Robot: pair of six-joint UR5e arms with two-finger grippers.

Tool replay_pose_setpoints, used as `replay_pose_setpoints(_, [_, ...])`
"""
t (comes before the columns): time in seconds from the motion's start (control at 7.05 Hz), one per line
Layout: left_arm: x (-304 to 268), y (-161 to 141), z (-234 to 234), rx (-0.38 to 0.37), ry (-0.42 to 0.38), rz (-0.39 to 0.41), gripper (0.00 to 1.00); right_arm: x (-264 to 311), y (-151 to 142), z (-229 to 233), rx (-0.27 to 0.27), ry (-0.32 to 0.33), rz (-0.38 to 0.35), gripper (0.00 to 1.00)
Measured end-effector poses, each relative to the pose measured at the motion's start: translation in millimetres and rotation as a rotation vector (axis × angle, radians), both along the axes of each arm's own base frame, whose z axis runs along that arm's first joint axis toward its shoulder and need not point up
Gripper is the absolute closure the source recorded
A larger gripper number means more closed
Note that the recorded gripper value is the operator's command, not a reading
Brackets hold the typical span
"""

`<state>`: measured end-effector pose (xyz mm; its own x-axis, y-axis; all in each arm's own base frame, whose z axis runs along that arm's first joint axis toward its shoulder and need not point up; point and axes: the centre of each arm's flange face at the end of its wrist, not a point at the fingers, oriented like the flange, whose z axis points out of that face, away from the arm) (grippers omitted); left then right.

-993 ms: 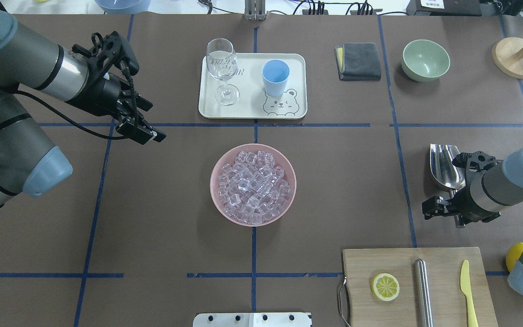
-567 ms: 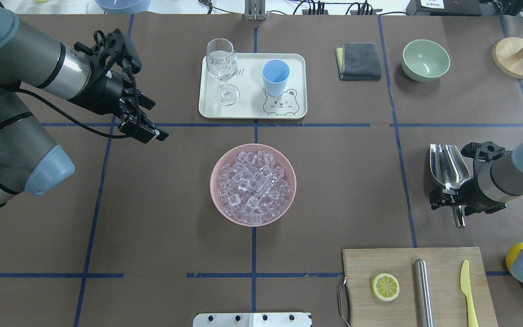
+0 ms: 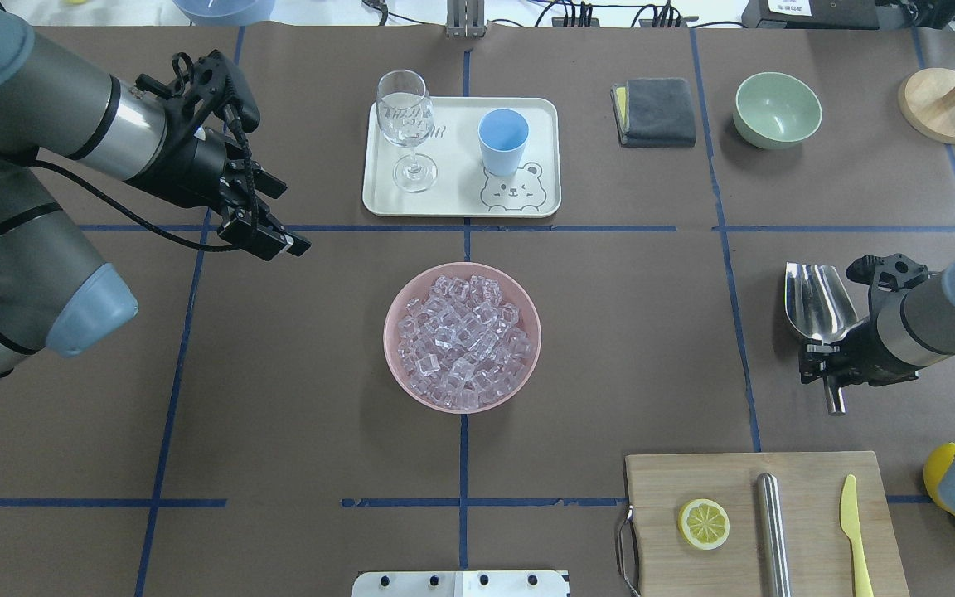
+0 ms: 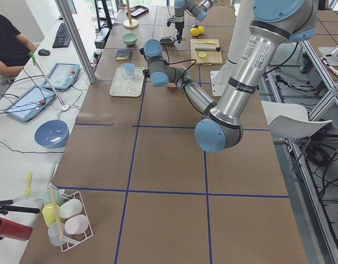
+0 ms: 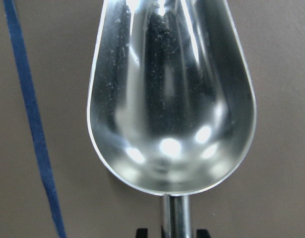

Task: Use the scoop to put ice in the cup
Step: 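Grasp the metal scoop handle with the right gripper and lift it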

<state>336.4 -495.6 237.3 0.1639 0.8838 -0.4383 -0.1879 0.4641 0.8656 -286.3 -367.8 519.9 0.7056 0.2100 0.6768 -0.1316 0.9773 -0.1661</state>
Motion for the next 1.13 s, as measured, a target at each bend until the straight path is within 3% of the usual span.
replay_pose_setpoints(0.71, [-0.2, 0.3, -5.4, 0.008, 0.006, 0.000, 0.00, 59.4, -27.5, -33.6, -0.027, -0.080, 0.089, 1.00])
replay_pose_setpoints(1.13, [-2.8, 2.7, -16.9, 0.025, 0.021, -0.001, 0.00, 77.1, -46.4, -73.0, 0.022, -0.116, 0.137, 1.00])
